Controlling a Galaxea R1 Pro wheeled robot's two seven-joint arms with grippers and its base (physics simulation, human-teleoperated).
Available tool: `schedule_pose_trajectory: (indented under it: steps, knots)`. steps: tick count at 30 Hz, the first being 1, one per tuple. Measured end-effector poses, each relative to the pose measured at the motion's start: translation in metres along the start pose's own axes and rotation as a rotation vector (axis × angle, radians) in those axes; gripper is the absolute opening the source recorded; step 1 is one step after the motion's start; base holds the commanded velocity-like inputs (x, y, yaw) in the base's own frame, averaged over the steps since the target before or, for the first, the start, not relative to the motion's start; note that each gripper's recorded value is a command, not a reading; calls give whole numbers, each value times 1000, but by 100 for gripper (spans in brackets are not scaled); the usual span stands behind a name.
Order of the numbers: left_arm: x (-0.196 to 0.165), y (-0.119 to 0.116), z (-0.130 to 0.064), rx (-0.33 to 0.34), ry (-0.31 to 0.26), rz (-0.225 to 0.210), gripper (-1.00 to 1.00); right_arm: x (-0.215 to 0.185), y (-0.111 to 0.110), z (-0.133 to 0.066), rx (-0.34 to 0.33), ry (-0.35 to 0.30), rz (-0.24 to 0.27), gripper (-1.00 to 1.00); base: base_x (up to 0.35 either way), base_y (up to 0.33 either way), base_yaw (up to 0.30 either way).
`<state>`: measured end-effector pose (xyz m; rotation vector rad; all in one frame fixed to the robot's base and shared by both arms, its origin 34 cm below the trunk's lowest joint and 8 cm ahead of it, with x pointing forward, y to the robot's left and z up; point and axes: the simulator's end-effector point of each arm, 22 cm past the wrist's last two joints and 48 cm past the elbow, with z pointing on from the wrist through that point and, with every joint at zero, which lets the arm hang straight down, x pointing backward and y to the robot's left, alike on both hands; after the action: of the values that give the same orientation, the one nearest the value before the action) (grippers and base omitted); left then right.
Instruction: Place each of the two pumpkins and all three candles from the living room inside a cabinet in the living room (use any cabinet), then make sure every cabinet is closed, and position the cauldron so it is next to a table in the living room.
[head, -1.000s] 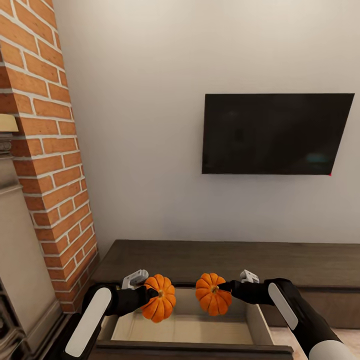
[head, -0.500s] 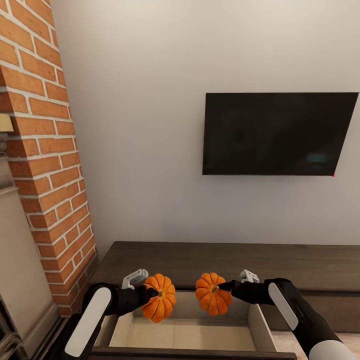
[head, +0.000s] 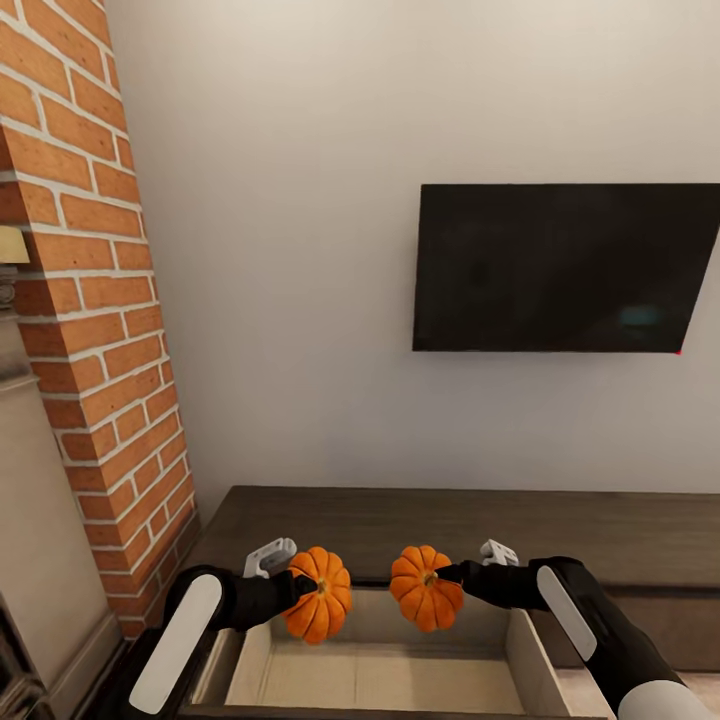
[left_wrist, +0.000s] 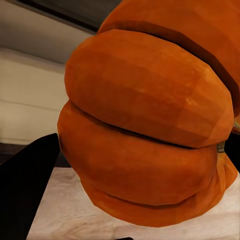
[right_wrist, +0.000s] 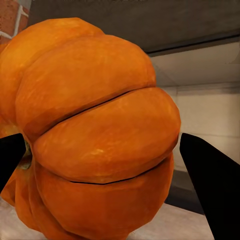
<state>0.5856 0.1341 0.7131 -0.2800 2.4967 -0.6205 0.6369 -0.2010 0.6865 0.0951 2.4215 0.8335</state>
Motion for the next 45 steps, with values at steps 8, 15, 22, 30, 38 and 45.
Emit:
schedule_pose_trajectory:
  steps: [8, 15, 22, 30, 38, 45]
  knots:
    - [-1, -1, 0, 4, -2, -2, -100, 0, -1, 0, 1, 0, 1, -100, 9, 8, 0]
    - [7, 7, 8, -3, -2, 1, -100, 7, -7, 7, 1, -1, 2, -100, 0, 0, 0]
    - [17, 16, 19, -12, 6, 0, -100, 14, -14, 14, -5, -6, 8, -100, 0, 0, 0]
    - [31, 32, 38, -34, 30, -7, -100, 25, -23, 23, -6, -7, 10, -100, 0, 0, 0]
    - [37, 49, 52, -65, 30, 0, -100, 36, -36, 32, 9, -5, 5, -100, 0, 0, 0]
    - [31, 13, 67, -20, -1, 51, -100, 45, -45, 40, 13, -6, 3, -100, 0, 0, 0]
